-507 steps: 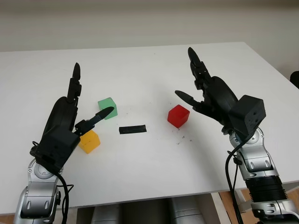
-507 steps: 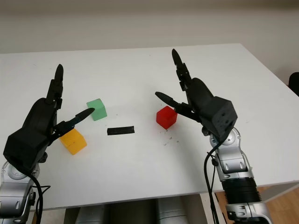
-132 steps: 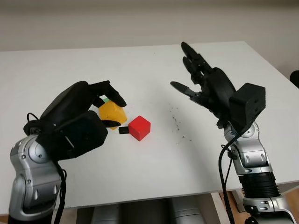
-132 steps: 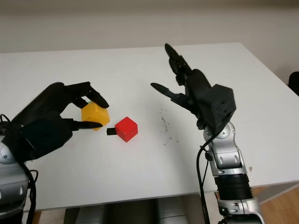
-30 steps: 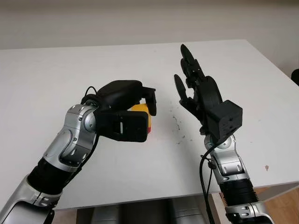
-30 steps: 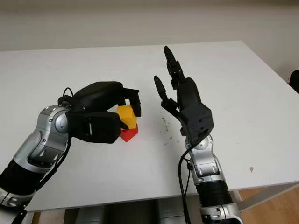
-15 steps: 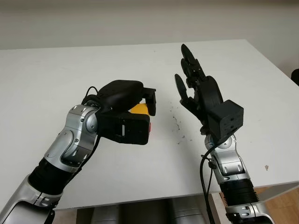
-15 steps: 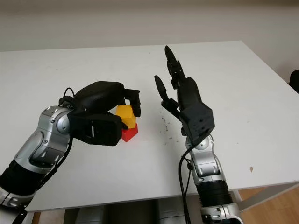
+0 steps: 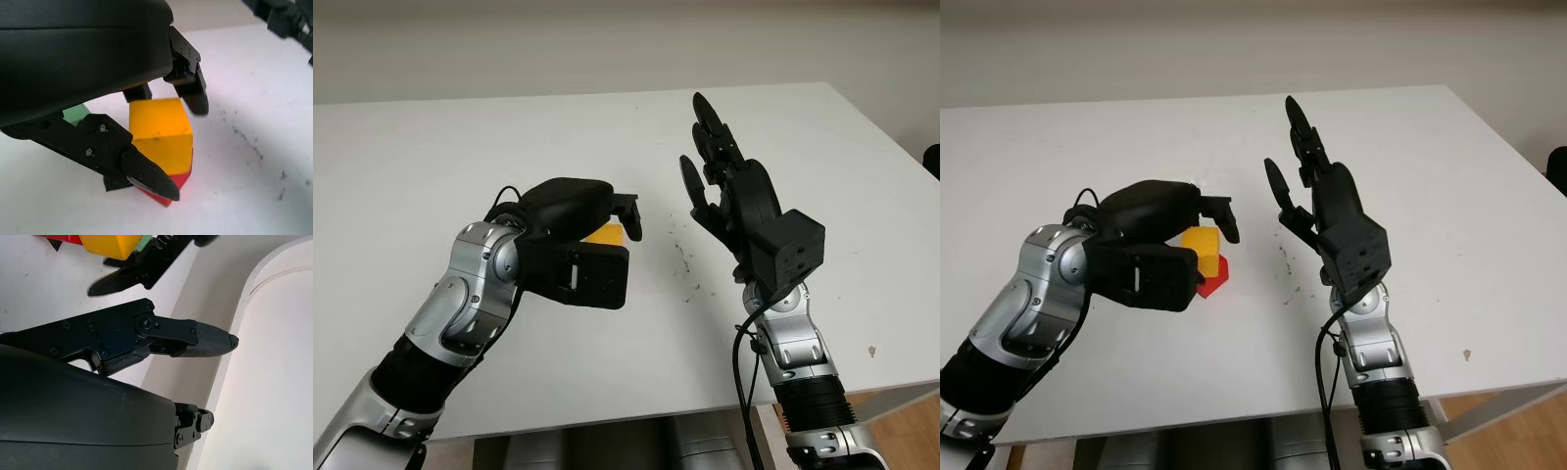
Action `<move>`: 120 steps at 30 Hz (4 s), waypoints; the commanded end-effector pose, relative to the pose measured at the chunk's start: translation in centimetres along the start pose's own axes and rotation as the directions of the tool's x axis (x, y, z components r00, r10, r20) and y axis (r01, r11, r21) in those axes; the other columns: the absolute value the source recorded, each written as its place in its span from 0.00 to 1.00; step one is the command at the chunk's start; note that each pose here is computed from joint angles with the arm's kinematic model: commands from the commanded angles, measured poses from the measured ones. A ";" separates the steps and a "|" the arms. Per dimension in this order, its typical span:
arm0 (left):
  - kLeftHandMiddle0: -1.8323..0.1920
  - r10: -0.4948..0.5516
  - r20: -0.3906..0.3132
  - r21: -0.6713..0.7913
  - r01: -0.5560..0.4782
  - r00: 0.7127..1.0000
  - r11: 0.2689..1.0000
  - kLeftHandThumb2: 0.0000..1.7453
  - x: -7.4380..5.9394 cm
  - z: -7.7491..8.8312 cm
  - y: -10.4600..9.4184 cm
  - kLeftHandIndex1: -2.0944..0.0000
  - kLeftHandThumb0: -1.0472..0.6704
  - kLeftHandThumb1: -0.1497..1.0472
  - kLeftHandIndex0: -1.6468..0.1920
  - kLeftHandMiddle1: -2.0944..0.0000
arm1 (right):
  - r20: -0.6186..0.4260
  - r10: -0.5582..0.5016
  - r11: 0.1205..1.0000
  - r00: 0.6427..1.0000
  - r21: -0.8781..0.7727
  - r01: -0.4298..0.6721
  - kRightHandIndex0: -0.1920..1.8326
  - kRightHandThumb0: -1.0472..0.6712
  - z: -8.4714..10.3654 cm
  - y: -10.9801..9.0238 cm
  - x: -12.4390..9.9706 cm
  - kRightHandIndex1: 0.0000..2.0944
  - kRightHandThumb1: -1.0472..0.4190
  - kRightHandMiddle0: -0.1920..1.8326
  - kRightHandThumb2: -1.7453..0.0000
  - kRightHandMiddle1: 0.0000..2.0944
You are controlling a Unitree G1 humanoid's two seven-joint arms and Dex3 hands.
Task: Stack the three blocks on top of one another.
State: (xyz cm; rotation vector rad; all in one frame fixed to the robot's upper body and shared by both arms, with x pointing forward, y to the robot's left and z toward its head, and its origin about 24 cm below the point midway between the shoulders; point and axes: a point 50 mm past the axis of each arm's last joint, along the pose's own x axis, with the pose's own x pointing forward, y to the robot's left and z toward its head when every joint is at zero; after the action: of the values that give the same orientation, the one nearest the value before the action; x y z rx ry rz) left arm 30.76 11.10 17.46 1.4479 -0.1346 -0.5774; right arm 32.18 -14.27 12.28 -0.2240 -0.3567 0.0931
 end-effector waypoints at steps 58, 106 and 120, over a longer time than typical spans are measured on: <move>0.97 0.291 -0.318 -0.222 -0.370 0.902 0.902 0.03 -4.6 -9.6 5.3 0.98 0.18 0.82 0.90 0.98 | 0.033 0.003 1.000 0.999 0.008 -0.003 0.14 0.19 0.6 -0.6 0.7 0.02 0.00 0.15 0.70 0.03; 0.79 0.149 -0.381 -0.203 -0.239 0.913 0.949 0.03 1.6 -10.6 -1.9 0.96 0.39 0.82 0.70 0.95 | 0.013 -0.012 1.000 1.000 0.009 0.012 0.14 0.19 0.1 -1.0 0.4 0.03 0.00 0.15 0.71 0.03; 0.71 0.217 -0.316 -0.166 -0.280 0.923 0.946 0.03 1.9 -10.8 -3.4 0.87 0.54 0.86 0.48 0.48 | 0.011 -0.010 1.000 1.000 0.017 0.009 0.14 0.19 0.1 -1.0 0.4 0.02 0.00 0.15 0.71 0.03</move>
State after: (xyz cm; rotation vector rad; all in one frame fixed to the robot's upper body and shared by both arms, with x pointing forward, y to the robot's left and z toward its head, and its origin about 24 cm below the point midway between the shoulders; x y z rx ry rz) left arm 36.01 19.80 12.52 1.2629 -0.0189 -0.1596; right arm 32.51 -15.01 12.34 -0.2068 -0.3515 0.0934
